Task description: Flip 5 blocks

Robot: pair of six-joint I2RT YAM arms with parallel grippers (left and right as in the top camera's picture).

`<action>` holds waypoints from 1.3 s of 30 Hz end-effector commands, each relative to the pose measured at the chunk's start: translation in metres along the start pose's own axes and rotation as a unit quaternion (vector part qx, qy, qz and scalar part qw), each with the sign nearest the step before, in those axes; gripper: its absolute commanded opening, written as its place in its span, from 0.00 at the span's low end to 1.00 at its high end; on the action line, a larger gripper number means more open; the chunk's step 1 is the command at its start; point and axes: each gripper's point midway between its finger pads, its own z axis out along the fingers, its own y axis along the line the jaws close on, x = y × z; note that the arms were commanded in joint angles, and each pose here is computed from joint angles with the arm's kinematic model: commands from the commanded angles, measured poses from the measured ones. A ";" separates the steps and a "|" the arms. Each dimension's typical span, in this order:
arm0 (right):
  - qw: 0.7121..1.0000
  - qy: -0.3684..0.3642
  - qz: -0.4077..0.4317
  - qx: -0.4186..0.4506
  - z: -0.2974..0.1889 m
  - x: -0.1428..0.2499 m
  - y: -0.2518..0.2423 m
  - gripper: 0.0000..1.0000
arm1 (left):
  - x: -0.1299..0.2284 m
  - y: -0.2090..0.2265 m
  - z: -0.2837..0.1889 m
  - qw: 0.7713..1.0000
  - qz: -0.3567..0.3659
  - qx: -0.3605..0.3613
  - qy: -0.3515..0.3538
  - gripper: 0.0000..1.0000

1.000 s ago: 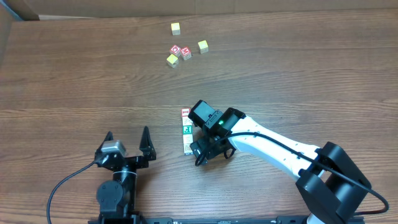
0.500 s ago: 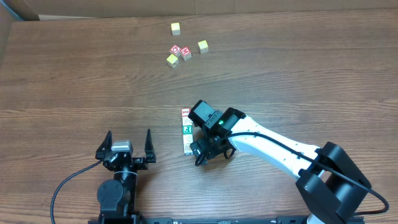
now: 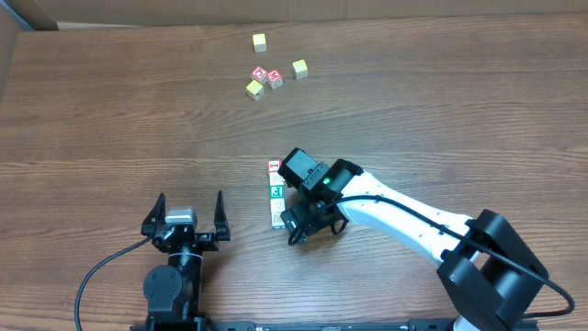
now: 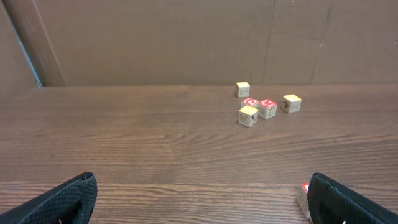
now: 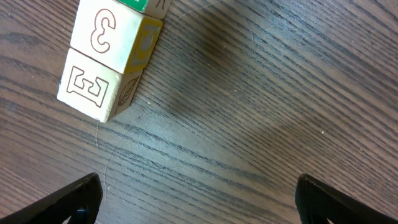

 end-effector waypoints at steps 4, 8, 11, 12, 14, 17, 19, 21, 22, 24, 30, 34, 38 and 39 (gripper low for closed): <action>1.000 -0.028 -0.004 -0.007 -0.016 -0.012 0.003 1.00 | -0.001 -0.001 0.000 1.000 0.013 0.004 -0.005 1.00; 1.000 -0.028 -0.004 -0.007 -0.016 -0.012 0.003 1.00 | -0.001 -0.001 0.000 1.000 0.013 0.004 -0.005 1.00; 1.000 -0.028 -0.004 -0.007 -0.016 -0.012 0.003 1.00 | -0.001 -0.001 0.000 1.000 0.013 0.004 -0.005 1.00; 1.000 -0.028 -0.004 -0.007 -0.016 -0.012 0.003 1.00 | -0.001 -0.001 0.000 1.000 0.013 0.004 -0.005 1.00; 0.999 -0.031 -0.021 0.007 -0.016 -0.013 -0.002 1.00 | -0.001 -0.001 0.000 1.000 0.013 0.004 -0.005 1.00; 0.996 -0.048 -0.047 0.057 -0.017 -0.020 -0.018 1.00 | -0.001 -0.001 0.000 1.000 0.013 0.004 -0.005 1.00; 0.996 -0.049 -0.047 0.058 -0.017 -0.021 -0.019 1.00 | -0.001 -0.001 0.000 1.000 0.013 0.004 -0.005 1.00; 0.996 -0.049 -0.047 0.059 -0.017 -0.020 -0.019 1.00 | -0.001 -0.001 0.000 1.000 0.013 0.004 -0.005 1.00; 0.996 -0.049 -0.047 0.060 -0.017 -0.021 -0.019 1.00 | -0.001 -0.001 0.000 1.000 0.013 0.004 -0.005 1.00; 0.996 -0.050 -0.048 0.061 -0.017 -0.021 -0.019 1.00 | -0.001 -0.001 0.000 1.000 0.013 0.004 -0.005 1.00; 0.995 -0.052 -0.047 0.064 -0.018 -0.022 -0.020 1.00 | -0.001 -0.001 0.000 1.000 0.013 0.004 -0.005 1.00; 0.995 -0.053 -0.047 0.065 -0.018 -0.022 -0.021 1.00 | -0.001 -0.001 0.000 1.000 0.013 0.004 -0.005 1.00; 0.995 -0.064 -0.047 0.060 -0.018 -0.028 -0.018 1.00 | -0.001 -0.001 0.000 1.000 0.013 0.004 -0.005 1.00; 0.995 -0.071 -0.047 0.058 -0.018 -0.031 -0.017 1.00 | -0.001 -0.001 0.000 1.000 0.013 0.004 -0.004 1.00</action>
